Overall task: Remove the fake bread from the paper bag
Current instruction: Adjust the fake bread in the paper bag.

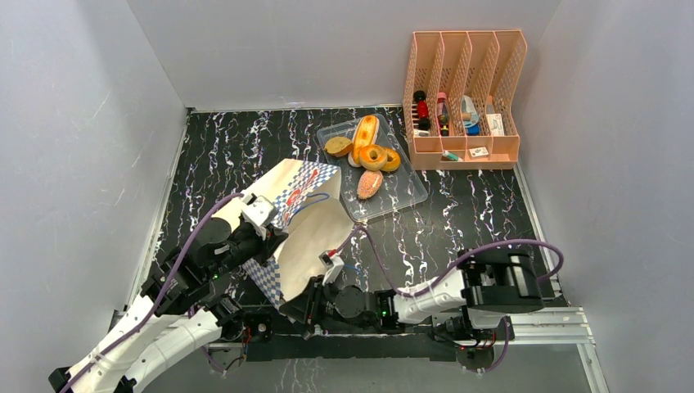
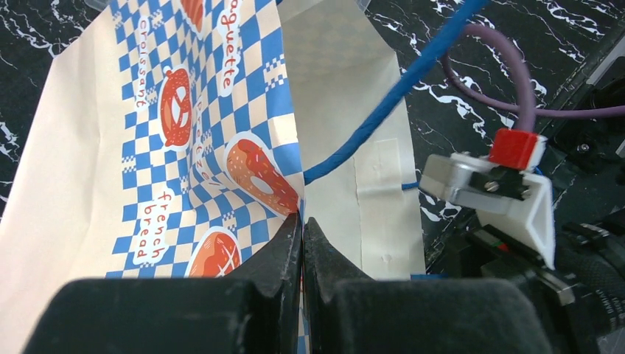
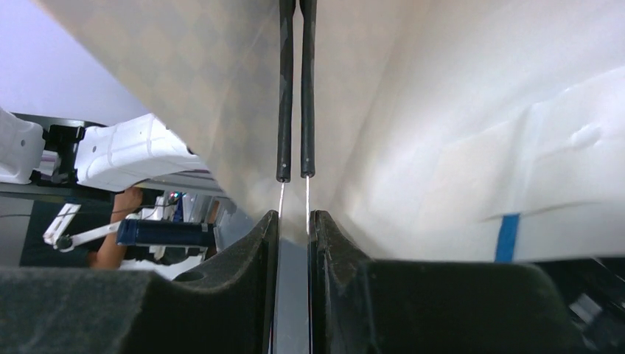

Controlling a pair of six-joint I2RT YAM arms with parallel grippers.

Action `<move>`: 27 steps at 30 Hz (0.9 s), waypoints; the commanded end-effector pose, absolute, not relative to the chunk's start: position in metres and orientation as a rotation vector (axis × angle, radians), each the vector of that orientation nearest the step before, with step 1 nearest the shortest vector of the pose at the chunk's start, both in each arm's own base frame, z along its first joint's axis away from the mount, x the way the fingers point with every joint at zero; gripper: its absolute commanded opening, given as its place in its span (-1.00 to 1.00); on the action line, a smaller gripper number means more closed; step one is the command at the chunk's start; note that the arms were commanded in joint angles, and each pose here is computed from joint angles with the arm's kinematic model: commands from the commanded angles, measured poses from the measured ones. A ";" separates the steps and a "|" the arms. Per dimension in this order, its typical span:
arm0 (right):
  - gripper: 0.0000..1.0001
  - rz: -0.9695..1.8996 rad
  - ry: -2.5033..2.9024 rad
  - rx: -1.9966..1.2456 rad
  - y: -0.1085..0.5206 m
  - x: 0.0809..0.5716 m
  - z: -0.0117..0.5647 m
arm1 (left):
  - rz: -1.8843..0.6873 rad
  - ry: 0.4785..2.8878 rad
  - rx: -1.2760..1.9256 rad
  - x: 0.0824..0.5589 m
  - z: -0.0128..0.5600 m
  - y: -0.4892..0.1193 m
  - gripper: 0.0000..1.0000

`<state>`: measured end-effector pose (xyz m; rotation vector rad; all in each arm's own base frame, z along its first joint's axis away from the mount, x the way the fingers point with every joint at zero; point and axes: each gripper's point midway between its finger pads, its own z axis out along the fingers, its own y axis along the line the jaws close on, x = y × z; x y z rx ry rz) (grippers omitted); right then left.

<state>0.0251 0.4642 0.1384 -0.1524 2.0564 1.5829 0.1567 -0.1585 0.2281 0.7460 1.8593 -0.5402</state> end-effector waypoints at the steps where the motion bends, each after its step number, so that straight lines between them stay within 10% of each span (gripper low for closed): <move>1: -0.71 1.548 1.949 -0.050 0.448 0.036 0.179 | -0.552 1.770 0.739 0.158 0.258 -0.160 -1.00; 27: -0.65 1.060 1.938 0.095 0.417 0.120 0.191 | -0.607 1.810 0.844 0.149 0.239 -0.171 -1.00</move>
